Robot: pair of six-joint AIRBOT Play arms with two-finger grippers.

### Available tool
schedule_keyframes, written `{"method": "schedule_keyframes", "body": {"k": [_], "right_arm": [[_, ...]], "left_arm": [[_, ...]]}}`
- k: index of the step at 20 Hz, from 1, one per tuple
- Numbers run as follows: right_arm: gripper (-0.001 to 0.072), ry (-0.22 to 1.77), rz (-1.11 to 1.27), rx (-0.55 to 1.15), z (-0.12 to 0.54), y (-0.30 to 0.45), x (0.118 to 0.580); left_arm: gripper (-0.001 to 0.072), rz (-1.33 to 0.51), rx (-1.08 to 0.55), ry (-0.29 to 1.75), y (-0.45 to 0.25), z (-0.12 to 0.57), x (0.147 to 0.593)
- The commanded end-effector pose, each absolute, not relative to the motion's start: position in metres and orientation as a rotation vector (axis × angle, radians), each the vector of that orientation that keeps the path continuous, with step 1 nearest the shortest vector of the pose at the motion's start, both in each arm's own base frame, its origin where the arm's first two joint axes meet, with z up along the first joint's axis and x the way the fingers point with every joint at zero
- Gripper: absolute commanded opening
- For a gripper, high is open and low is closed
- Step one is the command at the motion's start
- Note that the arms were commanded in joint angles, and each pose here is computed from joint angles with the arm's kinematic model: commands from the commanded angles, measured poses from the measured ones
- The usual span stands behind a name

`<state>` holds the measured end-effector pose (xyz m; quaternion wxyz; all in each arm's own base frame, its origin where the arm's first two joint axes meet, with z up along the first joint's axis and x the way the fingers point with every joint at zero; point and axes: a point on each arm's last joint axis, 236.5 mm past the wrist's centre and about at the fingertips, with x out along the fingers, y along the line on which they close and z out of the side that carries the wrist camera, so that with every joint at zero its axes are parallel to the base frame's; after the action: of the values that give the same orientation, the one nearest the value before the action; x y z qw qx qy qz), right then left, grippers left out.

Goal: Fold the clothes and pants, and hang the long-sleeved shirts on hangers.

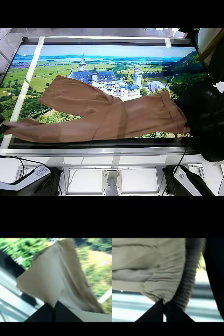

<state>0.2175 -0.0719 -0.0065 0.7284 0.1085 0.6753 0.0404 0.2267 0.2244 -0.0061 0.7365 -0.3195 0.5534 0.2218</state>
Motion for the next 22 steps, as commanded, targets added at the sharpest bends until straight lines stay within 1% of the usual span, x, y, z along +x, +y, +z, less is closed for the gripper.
{"method": "schedule_keyframes", "body": {"k": [1,4,7,8,9,10,12,14,15,19,20,22], "right_arm": [[0.0032,1.654,-0.021,0.186,-0.047,-0.09,0.171],[0.0032,1.653,-0.129,0.187,-0.053,-0.105,0.168],[0.0032,1.621,-0.135,0.186,-0.04,-0.108,0.179],[0.0063,1.593,-0.138,0.21,-0.034,-0.106,0.187],[0.0237,1.552,-0.123,0.252,-0.028,-0.099,0.198],[0.0368,1.494,-0.078,0.299,-0.021,-0.087,0.214],[0.0368,1.31,0.03,0.387,0.0,-0.063,0.259],[0.0369,1.143,0.075,0.475,0.017,-0.051,0.299],[0.0368,1.134,0.089,0.518,0.015,-0.047,0.306],[0.0373,1.248,0.137,0.644,-0.024,-0.037,0.309],[0.0374,1.288,0.149,0.656,-0.036,-0.034,0.308],[0.0376,1.347,0.218,0.608,-0.058,-0.022,0.307]], "left_arm": [[0.0007,0.549,-0.662,1.265,0.236,-0.028,0.212],[0.0007,0.571,-0.643,1.235,0.247,-0.03,0.216],[0.0007,0.59,-0.657,1.212,0.249,-0.028,0.22],[0.0007,0.589,-0.656,1.213,0.249,-0.028,0.221],[0.0007,0.589,-0.656,1.213,0.249,-0.028,0.22],[0.0007,0.589,-0.657,1.213,0.249,-0.028,0.22],[0.0007,0.586,-0.662,1.21,0.248,-0.028,0.222],[0.0007,0.578,-0.676,1.199,0.246,-0.027,0.225],[0.0007,0.574,-0.683,1.192,0.245,-0.027,0.227],[0.0008,0.572,-0.687,1.191,0.244,-0.027,0.227],[0.0007,0.572,-0.688,1.191,0.245,-0.027,0.227],[0.0007,0.572,-0.688,1.191,0.244,-0.027,0.227]]}}
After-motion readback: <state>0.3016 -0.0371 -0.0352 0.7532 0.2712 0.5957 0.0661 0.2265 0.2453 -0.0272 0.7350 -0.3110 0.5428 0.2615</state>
